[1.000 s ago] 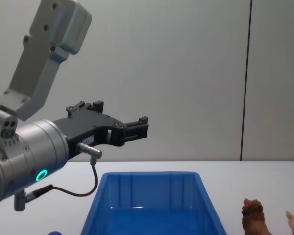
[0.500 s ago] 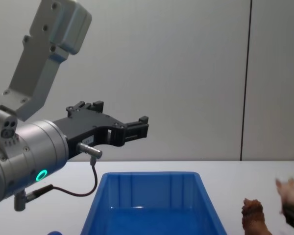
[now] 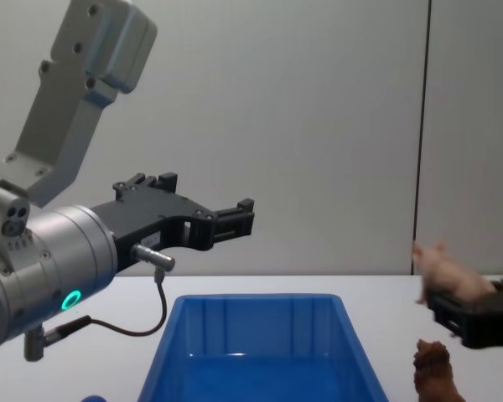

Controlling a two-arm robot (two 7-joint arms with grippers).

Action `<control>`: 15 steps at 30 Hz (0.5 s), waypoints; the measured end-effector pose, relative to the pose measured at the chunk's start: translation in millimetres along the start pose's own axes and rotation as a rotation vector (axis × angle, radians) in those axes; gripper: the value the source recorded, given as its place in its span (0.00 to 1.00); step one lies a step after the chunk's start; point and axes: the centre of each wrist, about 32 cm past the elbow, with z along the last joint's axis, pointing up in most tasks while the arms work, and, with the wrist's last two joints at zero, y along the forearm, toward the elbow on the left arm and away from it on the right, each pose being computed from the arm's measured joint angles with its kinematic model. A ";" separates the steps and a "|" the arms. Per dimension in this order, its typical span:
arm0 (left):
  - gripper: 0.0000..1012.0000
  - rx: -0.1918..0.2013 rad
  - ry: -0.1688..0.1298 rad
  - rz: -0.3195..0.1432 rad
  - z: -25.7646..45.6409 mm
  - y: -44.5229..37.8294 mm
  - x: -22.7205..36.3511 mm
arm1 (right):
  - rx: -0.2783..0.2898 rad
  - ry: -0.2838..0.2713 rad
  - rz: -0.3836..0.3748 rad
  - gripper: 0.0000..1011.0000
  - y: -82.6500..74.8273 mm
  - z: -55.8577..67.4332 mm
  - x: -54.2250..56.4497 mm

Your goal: Pick up the two dolls from the table and place them into the box.

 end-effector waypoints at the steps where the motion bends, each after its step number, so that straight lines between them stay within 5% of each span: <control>1: 0.99 0.000 0.000 0.000 0.0 0.0 0.0 | 0.004 0.000 0.010 0.37 0.6 0.9 -0.4; 15: 0.99 0.000 0.000 0.000 0.0 0.0 0.0 | 0.034 -0.001 0.215 0.37 21.2 10.6 -13.1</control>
